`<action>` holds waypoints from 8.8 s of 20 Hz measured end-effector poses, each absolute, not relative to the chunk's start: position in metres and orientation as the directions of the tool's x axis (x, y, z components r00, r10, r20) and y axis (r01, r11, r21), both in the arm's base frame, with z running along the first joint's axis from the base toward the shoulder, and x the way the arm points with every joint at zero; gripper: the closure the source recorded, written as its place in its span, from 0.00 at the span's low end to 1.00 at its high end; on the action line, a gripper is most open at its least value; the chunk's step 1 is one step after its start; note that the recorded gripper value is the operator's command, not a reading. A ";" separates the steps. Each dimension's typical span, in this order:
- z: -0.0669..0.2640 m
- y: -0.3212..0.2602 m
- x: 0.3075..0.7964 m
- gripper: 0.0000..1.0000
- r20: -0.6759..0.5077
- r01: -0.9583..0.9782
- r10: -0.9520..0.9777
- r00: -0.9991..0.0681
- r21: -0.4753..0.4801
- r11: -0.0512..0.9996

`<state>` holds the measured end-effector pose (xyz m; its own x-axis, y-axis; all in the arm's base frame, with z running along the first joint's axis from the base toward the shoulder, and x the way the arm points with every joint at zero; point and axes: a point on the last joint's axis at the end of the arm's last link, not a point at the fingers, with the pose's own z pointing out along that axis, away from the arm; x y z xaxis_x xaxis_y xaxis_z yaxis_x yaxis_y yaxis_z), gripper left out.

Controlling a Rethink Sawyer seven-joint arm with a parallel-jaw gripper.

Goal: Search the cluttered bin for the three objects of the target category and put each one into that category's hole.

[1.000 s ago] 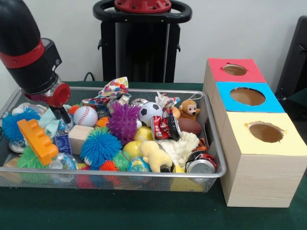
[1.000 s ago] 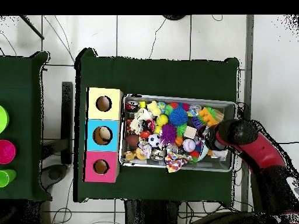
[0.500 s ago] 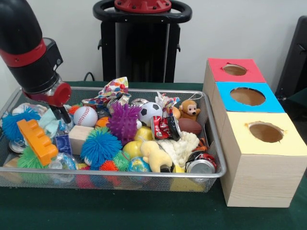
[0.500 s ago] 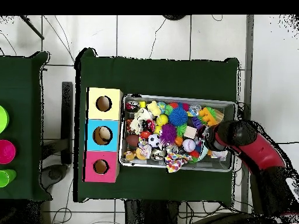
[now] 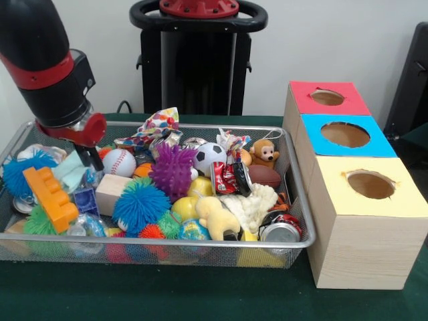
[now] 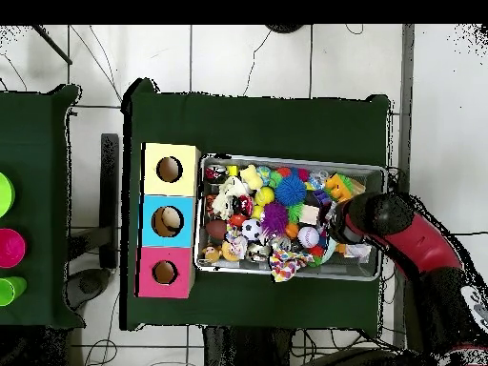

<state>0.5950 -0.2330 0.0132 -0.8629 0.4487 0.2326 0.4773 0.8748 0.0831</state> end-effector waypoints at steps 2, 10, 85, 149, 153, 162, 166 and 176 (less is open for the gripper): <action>0.019 -0.227 0.599 1.00 0.228 0.464 0.438 -0.869 0.075 0.882; 0.037 -0.203 0.615 1.00 0.224 0.419 0.396 -0.890 0.065 0.906; 0.028 -0.215 0.630 0.00 0.268 0.326 0.318 -0.909 -0.016 0.945; 0.004 -0.160 0.613 0.00 0.357 0.092 0.127 -0.926 -0.115 0.989; 0.006 -0.158 0.616 0.00 0.352 0.073 0.115 -0.929 -0.129 0.989; 0.010 -0.178 0.603 0.00 0.367 0.048 0.116 -0.923 -0.188 0.981; 0.011 -0.185 0.598 0.00 0.366 0.024 0.106 -0.925 -0.223 0.974; 0.010 -0.184 0.600 0.00 0.344 -0.017 0.078 -0.936 -0.265 0.964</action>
